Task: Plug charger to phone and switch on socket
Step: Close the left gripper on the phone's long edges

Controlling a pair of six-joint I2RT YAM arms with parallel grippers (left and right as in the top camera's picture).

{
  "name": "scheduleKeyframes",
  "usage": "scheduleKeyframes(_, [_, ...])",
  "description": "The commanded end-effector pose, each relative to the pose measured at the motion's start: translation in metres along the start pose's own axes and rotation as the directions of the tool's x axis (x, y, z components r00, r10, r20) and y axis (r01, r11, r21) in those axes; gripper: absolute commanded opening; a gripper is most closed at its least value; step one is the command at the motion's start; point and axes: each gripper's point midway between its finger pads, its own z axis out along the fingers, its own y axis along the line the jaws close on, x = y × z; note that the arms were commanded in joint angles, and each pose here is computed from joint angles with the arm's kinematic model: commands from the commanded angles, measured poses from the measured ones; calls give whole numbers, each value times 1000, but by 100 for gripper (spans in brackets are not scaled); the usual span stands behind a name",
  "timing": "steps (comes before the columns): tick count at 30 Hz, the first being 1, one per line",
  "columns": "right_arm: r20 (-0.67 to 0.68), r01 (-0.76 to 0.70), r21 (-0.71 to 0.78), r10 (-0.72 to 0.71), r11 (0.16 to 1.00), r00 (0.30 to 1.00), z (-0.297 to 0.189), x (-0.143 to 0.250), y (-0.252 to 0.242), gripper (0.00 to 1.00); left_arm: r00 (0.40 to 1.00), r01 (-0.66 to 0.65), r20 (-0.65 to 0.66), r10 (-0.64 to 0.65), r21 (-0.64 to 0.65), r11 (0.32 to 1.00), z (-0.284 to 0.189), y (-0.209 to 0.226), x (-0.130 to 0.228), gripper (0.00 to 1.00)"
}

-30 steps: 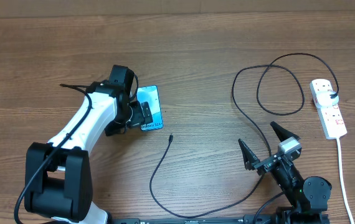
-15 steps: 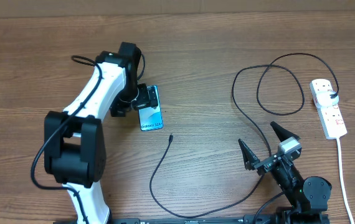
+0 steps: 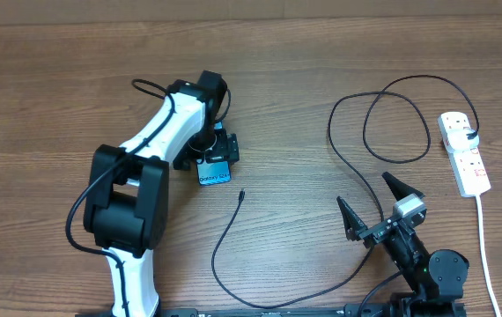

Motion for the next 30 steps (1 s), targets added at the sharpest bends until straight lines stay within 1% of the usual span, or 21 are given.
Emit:
scheduleKeyframes(1, [1, -2, 5, 2, 1000, 1000, 0, 2, -1, 100, 1000, 10, 16, -9, -48, 999, 9, 3, -9, 100])
scheduleKeyframes(8, [1, -2, 5, 2, 1000, 1000, 0, 2, -1, 100, 1000, 9, 2, -9, -53, 999, 23, 3, -11, 100])
scheduleKeyframes(16, [1, -2, 5, 2, 1000, 1000, 0, 2, -1, 100, 996, 8, 88, -7, -15, 1000, 22, -6, -32, 100])
scheduleKeyframes(21, [1, -2, 5, 2, 1000, 1000, 0, 2, -1, 100, 994, 24, 102, -24, -5, 1000, 22, -2, -39, 100])
scheduleKeyframes(30, [1, -2, 5, 2, 1000, 1000, 0, 2, -1, 100, 997, 42, 58, -44, 32, 999, 22, 0, -34, 100])
